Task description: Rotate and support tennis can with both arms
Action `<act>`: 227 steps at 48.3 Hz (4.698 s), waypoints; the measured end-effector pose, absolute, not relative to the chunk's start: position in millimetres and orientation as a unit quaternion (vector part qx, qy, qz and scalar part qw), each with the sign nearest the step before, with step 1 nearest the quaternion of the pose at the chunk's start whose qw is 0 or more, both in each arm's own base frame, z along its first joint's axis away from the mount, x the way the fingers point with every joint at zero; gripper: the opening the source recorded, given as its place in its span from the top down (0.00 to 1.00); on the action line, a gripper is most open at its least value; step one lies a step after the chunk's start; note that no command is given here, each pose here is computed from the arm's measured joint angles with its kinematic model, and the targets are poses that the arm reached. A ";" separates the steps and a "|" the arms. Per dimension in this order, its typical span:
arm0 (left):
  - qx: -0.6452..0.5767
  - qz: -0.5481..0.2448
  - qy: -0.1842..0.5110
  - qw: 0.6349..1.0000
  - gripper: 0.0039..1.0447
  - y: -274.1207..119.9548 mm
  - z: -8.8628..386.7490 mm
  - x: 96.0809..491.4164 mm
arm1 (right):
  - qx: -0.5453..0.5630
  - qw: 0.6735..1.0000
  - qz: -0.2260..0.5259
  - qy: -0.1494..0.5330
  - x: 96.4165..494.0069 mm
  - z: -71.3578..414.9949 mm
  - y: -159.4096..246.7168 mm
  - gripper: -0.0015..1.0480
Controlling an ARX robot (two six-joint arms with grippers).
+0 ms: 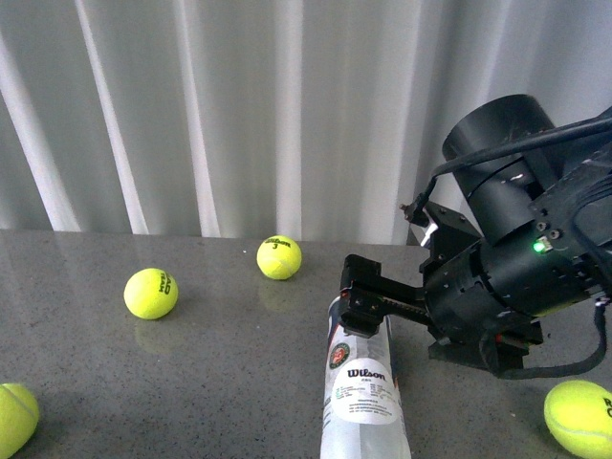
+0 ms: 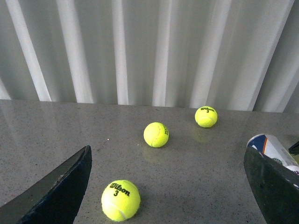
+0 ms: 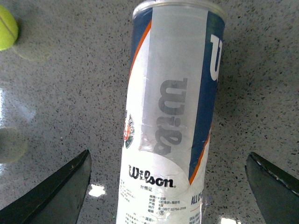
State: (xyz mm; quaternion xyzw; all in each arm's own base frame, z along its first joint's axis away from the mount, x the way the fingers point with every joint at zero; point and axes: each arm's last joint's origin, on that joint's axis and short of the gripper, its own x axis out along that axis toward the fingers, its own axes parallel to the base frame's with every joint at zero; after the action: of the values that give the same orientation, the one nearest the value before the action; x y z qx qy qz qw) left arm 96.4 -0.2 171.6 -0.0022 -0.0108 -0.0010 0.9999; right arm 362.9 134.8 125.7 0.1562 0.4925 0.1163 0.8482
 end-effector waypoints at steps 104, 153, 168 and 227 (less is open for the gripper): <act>-0.002 -0.001 -0.011 1.000 0.06 -0.2 171.6 96.4 | -0.550 0.617 0.539 0.163 384.3 65.8 149.8 0.91; -0.002 -0.001 -0.011 1.000 0.06 -0.2 171.6 96.4 | -0.346 0.766 0.513 0.176 350.1 138.7 138.9 0.07; -0.002 -0.001 -0.011 1.000 0.06 -0.2 171.6 96.4 | -0.101 0.926 0.287 0.224 324.8 206.9 101.7 0.07; -0.002 -0.001 -0.012 1.000 0.06 -0.2 171.8 96.2 | -0.005 1.000 -0.001 0.008 162.4 161.7 0.6 0.97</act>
State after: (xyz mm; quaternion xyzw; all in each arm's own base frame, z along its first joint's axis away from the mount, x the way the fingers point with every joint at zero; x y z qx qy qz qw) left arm 96.2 -0.2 171.8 -0.0022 -0.0117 -0.0008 0.9999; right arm 162.4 0.6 161.7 -0.0051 0.0075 -0.0013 1.0000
